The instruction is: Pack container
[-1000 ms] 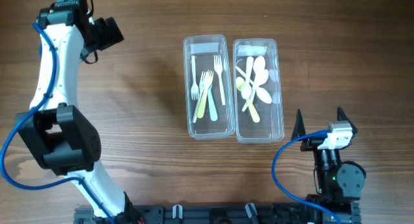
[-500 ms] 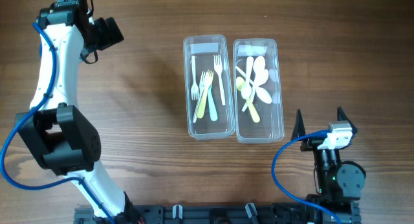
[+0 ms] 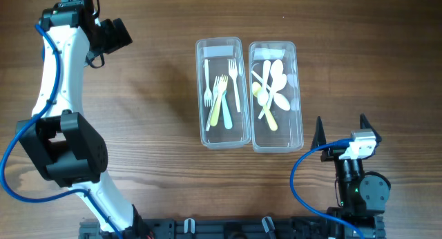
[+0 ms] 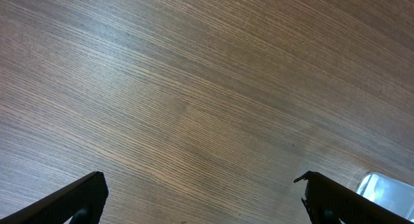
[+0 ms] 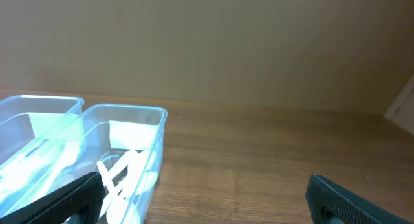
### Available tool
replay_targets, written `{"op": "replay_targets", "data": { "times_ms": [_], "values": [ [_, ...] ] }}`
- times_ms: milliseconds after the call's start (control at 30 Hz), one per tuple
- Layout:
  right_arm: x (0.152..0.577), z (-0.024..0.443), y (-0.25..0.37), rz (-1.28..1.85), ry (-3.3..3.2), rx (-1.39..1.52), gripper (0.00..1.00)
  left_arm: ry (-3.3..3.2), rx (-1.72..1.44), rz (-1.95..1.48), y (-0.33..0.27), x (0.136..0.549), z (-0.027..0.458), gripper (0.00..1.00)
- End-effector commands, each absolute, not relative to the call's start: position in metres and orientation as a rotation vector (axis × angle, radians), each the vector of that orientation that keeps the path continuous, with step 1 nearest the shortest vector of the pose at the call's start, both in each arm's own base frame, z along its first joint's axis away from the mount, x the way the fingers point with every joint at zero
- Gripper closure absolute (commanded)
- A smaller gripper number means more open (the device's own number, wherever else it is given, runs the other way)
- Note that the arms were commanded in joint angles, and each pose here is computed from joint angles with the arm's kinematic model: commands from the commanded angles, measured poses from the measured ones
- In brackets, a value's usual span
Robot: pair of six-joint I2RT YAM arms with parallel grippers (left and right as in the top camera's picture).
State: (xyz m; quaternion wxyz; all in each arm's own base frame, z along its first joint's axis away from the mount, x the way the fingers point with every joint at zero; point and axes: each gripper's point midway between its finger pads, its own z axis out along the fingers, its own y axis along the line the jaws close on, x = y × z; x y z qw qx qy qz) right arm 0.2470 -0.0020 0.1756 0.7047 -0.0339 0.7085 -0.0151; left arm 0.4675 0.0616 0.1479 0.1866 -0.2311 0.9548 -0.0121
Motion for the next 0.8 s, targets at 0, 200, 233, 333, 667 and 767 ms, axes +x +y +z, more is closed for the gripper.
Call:
{"op": "replay_targets", "data": {
  "times_ms": [0,200,233,333,667,767],
  "values": [
    [0.247,0.175,0.001,-0.031,1.568,-0.093,0.0,2.649,-0.64,-0.048,0.06,0.47,0.164,0.0],
    [0.247,0.175,0.001,-0.031,1.568,-0.093,0.0,2.649,-0.64,-0.048,0.06,0.47,0.164,0.0],
    [0.247,0.175,0.001,-0.031,1.568,-0.093,0.0,2.649,-0.64,-0.048,0.06,0.47,0.164,0.0],
    [0.247,0.175,0.001,-0.031,1.568,-0.093,0.0,2.648,-0.645,-0.046,0.062,0.469,0.164,0.0],
    [0.247,0.175,0.001,-0.031,1.568,-0.093,0.0,2.617,-0.673,0.348,0.113,0.455,0.169,0.0],
    [0.247,0.175,0.001,-0.031,1.568,-0.093,0.0,2.616,-0.678,0.351,0.114,0.455,0.169,0.0]
  ]
}}
